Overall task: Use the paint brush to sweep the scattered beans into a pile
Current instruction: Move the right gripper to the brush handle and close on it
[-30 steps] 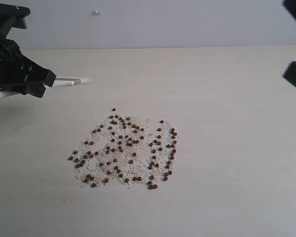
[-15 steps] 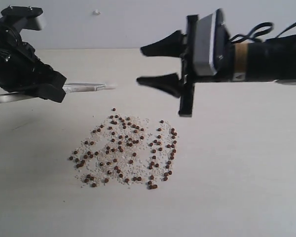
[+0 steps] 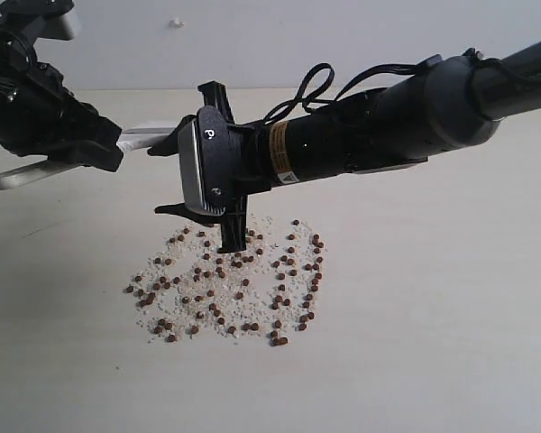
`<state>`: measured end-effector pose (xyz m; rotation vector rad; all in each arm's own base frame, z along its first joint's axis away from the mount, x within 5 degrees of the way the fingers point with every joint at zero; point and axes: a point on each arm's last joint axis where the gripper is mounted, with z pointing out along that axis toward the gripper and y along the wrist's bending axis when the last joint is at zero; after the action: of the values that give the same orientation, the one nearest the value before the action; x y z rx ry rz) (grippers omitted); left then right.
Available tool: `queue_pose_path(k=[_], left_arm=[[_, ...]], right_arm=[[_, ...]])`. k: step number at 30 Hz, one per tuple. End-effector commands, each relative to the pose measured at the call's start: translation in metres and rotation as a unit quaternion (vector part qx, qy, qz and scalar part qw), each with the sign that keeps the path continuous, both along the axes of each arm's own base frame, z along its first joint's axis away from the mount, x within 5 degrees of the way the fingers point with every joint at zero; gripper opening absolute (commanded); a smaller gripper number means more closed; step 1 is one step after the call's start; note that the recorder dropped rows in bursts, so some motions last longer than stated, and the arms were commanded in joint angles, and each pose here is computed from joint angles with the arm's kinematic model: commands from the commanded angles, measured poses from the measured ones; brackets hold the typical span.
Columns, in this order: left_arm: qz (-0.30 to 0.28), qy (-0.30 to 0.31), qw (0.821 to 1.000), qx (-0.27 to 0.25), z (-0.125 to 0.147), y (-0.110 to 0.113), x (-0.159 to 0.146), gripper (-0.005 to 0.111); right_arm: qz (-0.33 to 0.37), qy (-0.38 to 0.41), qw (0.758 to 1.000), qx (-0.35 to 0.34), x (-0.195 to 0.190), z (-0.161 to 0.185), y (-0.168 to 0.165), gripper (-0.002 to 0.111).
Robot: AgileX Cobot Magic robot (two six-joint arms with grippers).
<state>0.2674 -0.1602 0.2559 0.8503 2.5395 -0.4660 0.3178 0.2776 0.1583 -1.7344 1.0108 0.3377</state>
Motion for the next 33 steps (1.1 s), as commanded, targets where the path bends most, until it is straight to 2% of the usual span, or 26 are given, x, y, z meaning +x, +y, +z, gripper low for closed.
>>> queue_pose_path(k=[1,5,10,13,19,27,33], left_arm=[[-0.011,0.005,1.0,0.003,0.002,-0.001,-0.004,0.0],[0.001,-0.015,1.0,0.003,0.003,-0.001,0.001,0.0],[0.006,-0.025,1.0,0.013,0.003,0.001,0.002,0.0],[0.006,-0.025,1.0,0.013,0.003,0.001,0.002,0.0],[0.005,-0.014,1.0,0.009,0.003,0.001,0.001,0.0],[0.002,-0.002,1.0,0.004,0.002,0.0,-0.001,0.0],[-0.012,-0.001,1.0,-0.008,0.003,-0.003,-0.003,0.0]], right_arm=[[-0.018,0.001,1.0,0.021,0.004,0.009,0.004,0.058],[0.006,0.032,0.999,-0.004,-0.002,0.008,0.003,0.056],[-0.035,0.079,0.995,-0.042,-0.008,0.034,-0.007,0.056],[-0.034,0.056,0.997,-0.037,-0.012,0.055,-0.011,0.056],[-0.065,-0.003,0.996,-0.067,0.001,0.043,-0.013,0.056],[-0.055,-0.052,0.997,0.027,0.013,0.019,0.001,0.056],[-0.05,-0.067,0.995,0.051,0.016,0.003,0.005,0.054]])
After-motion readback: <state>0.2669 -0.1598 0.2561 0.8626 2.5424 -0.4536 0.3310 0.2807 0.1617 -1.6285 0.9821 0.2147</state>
